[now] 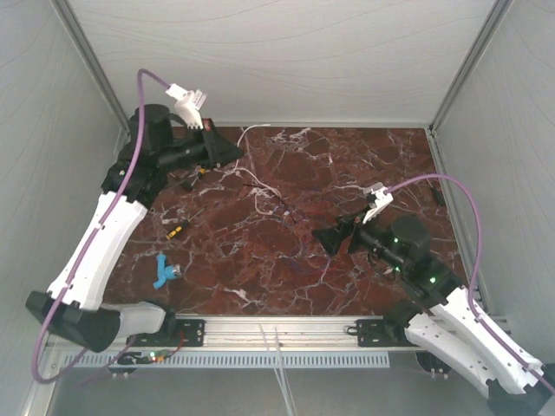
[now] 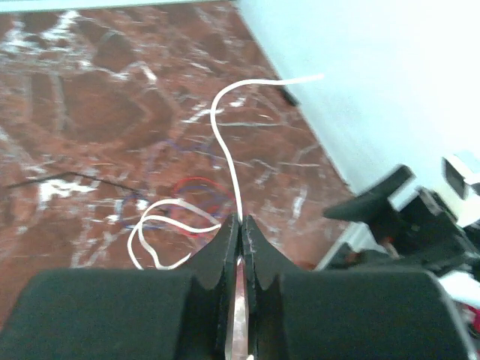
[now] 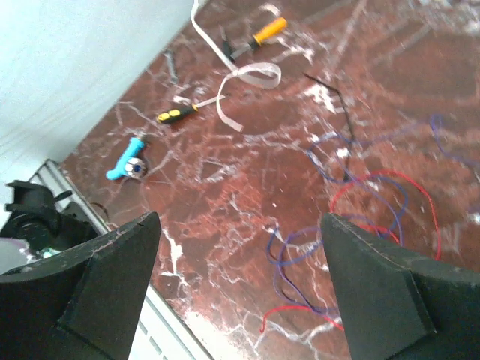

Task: Zip-tie the wires
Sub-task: Pick up the cable at the center of the board.

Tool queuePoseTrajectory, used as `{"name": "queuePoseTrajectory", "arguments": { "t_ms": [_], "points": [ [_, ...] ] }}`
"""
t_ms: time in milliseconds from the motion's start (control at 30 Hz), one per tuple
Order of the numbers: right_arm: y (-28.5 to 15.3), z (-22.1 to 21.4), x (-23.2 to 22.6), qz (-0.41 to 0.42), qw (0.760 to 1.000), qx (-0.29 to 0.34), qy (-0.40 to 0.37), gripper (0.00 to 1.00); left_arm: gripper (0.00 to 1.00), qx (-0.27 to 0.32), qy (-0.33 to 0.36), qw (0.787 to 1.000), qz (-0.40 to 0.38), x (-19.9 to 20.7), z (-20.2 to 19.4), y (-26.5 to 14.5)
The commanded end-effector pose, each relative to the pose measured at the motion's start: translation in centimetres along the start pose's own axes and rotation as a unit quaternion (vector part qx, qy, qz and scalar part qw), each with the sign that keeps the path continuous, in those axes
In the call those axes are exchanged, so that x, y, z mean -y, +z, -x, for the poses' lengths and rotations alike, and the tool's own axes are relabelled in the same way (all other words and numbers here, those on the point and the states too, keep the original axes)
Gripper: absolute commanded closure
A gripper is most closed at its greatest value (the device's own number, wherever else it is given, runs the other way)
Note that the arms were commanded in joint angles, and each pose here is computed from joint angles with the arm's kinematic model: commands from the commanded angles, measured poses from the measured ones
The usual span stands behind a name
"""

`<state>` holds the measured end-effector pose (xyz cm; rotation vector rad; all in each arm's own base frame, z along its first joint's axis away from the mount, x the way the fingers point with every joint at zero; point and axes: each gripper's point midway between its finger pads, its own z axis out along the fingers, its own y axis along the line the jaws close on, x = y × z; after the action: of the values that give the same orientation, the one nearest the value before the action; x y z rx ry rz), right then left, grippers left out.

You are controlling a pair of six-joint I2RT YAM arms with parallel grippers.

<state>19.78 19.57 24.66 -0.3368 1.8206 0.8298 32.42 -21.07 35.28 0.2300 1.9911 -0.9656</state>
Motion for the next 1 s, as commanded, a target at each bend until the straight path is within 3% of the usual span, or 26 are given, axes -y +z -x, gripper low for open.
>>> {"name": "queuePoseTrajectory", "arguments": {
  "t_ms": [0, 467, 700, 967],
  "points": [
    [-0.7, 3.8, -3.9, 0.102, 0.99, 0.081, -0.05, 0.14, 1.0, -0.004, -0.024, 0.99, -0.136, 6.1, -0.7, -3.1],
    [-0.7, 8.6, -12.5, 0.297, 0.935, 0.14, -0.135, 0.14, 1.0, -0.031, -0.021, 0.939, -0.342, 12.6, -5.3, -8.8],
    [-1.5, 12.2, -17.0, 0.389, 0.894, 0.187, -0.119, 0.14, 1.0, -0.034, 0.002, 0.908, -0.418, 15.1, -7.0, -10.4],
    [-0.5, 15.2, -19.9, 0.407, 0.886, 0.217, -0.046, 0.2, 1.0, -0.031, 0.028, 0.895, -0.444, 16.4, -7.8, -10.7]
  ]
}}
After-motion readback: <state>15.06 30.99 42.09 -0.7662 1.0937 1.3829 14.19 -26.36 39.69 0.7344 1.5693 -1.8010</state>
